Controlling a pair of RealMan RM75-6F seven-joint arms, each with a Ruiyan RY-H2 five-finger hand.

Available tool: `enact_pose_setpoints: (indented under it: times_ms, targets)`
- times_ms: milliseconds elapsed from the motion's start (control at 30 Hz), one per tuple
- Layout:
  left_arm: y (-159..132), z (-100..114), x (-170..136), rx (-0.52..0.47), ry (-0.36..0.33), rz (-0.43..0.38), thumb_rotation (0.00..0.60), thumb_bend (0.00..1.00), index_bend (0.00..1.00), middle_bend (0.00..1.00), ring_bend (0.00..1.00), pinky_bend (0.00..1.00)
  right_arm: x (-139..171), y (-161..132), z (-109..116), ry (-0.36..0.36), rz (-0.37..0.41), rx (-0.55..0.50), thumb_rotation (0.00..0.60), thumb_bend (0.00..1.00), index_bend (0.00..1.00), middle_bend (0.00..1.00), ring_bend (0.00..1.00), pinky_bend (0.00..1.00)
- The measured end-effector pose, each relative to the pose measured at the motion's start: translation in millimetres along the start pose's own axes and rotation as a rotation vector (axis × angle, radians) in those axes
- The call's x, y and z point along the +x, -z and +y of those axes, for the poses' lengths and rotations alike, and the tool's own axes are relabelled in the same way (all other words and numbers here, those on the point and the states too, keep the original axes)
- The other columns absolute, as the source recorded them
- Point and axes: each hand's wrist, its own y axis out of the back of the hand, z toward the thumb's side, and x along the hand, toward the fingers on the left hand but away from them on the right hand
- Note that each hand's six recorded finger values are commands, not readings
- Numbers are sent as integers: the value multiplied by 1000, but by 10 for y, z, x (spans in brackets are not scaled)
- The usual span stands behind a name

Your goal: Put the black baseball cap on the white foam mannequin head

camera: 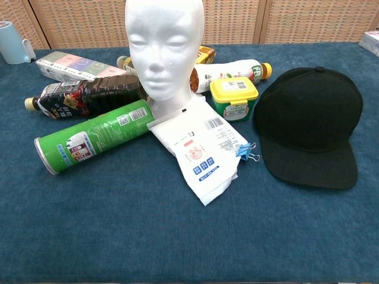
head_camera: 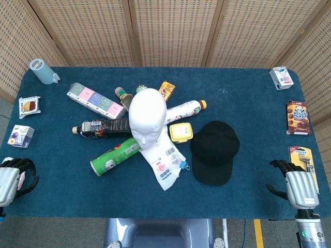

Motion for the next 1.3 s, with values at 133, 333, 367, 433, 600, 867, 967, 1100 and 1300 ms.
enact_pose_setpoints:
  times_ms: [133, 333, 367, 433, 600, 867, 967, 1100, 1300]
  targets:
    - [7, -13, -8, 0, 5, 2, 600, 312, 581, 444, 355, 372, 3, -1, 1, 0, 0, -1, 600, 101, 337, 406, 453, 505]
    - [19, 9, -25, -2, -3, 6, 600, 312, 580, 444, 355, 372, 22, -7, 19, 5, 6, -2, 600, 101, 337, 406, 453, 506]
    - [23, 17, -25, -1, -5, 6, 600, 312, 580, 444, 355, 372, 24, -8, 24, 7, 6, -3, 600, 100, 337, 406, 453, 506]
    - [29, 33, -22, 1, -9, 6, 600, 312, 580, 443, 355, 372, 29, -11, 36, 14, 6, -5, 600, 100, 337, 406, 453, 505]
    - [35, 63, -7, 6, -16, 4, 600, 313, 580, 444, 356, 372, 31, -25, 28, 13, 9, -8, 600, 101, 337, 406, 452, 506]
    - [47, 83, 4, 8, -21, 3, 600, 313, 580, 444, 355, 372, 9, -92, 31, 13, 33, -4, 600, 100, 337, 406, 449, 505]
    - [53, 105, 13, 11, -25, 2, 600, 313, 580, 444, 355, 372, -3, -140, 29, 13, 50, -5, 600, 102, 337, 407, 448, 506]
    - [59, 160, 38, 17, -38, -4, 600, 312, 580, 444, 355, 372, -31, -244, 19, 11, 85, -12, 600, 101, 337, 424, 468, 509]
    - [68, 229, 87, 24, -47, -9, 600, 313, 580, 444, 355, 372, -81, -462, -58, -11, 152, -26, 600, 106, 403, 532, 567, 585]
